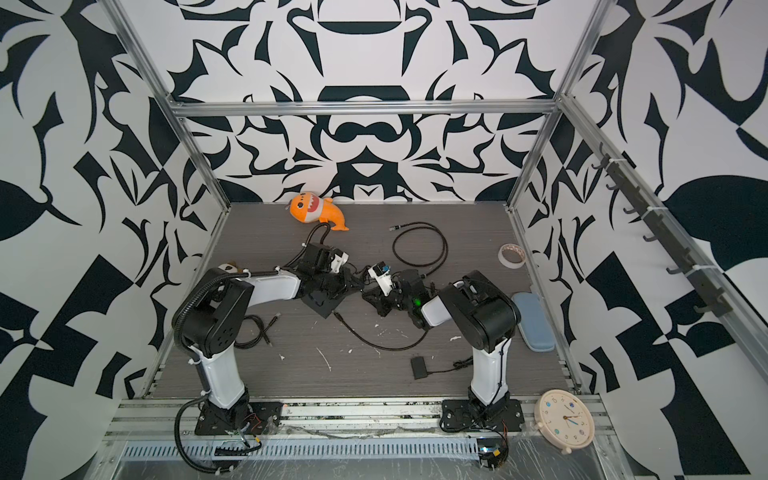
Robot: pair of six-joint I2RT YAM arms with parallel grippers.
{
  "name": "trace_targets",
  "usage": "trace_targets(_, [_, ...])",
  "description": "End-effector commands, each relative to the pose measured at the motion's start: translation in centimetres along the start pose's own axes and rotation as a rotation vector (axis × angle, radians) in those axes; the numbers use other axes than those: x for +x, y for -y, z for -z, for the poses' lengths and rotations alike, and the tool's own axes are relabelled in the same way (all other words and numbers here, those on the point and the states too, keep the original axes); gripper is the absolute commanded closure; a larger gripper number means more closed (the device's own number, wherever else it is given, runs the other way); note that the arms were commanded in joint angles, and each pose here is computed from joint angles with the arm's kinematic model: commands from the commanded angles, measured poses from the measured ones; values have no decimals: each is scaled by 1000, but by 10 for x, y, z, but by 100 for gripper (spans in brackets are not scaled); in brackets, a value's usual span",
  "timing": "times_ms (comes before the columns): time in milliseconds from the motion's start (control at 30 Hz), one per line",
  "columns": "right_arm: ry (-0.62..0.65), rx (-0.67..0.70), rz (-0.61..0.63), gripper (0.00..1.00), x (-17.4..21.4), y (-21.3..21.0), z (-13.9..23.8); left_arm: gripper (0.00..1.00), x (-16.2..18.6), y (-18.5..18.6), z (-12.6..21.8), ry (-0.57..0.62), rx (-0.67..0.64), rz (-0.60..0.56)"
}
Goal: Insert the plug into the switch port
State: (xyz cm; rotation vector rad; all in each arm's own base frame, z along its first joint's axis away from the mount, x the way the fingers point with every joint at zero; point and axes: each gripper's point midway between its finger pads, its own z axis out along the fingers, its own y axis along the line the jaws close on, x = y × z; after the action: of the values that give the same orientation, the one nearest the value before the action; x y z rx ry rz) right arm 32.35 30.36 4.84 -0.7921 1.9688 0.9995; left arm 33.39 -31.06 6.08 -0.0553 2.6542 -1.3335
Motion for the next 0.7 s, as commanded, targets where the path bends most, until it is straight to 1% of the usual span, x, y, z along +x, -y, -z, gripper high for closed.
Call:
trace_targets(0, [49, -8, 35, 88, -20, -4, -1, 89, -3, 10, 2, 3, 17, -3])
trace_targets(200, [54, -1, 24, 93, -22, -2, -1, 89, -4, 11, 3, 4, 17, 1])
trace_targets(233, [52, 0, 24, 93, -22, -2, -2, 86, -4, 10, 3, 7, 9, 3])
trace_targets(300, [37, 4, 20, 93, -20, -2, -1, 76, -8, 8, 9, 25, -12, -2])
trace_targets(367, [7, 13, 20, 93, -15, -1, -1, 67, -17, 7, 21, 58, -56, -21])
trace_targets(433, [-29, 22, 28, 93, -11, 0, -1, 57, -31, 8, 42, 100, -97, -53])
trace_targets(467, [-45, 29, 32, 93, -9, 1, -1, 54, -37, 8, 51, 117, -109, -65])
trace_targets(533, [-87, 44, 44, 93, -6, 3, -1, 50, -53, 1, 75, 164, -162, -85])
trace_targets(600, [-126, 61, 51, 93, -4, 4, -3, 48, -67, -16, 95, 212, -236, -92])
trace_targets(667, [-159, 73, 74, 93, -2, 3, -6, 48, -80, -36, 111, 249, -290, -81])
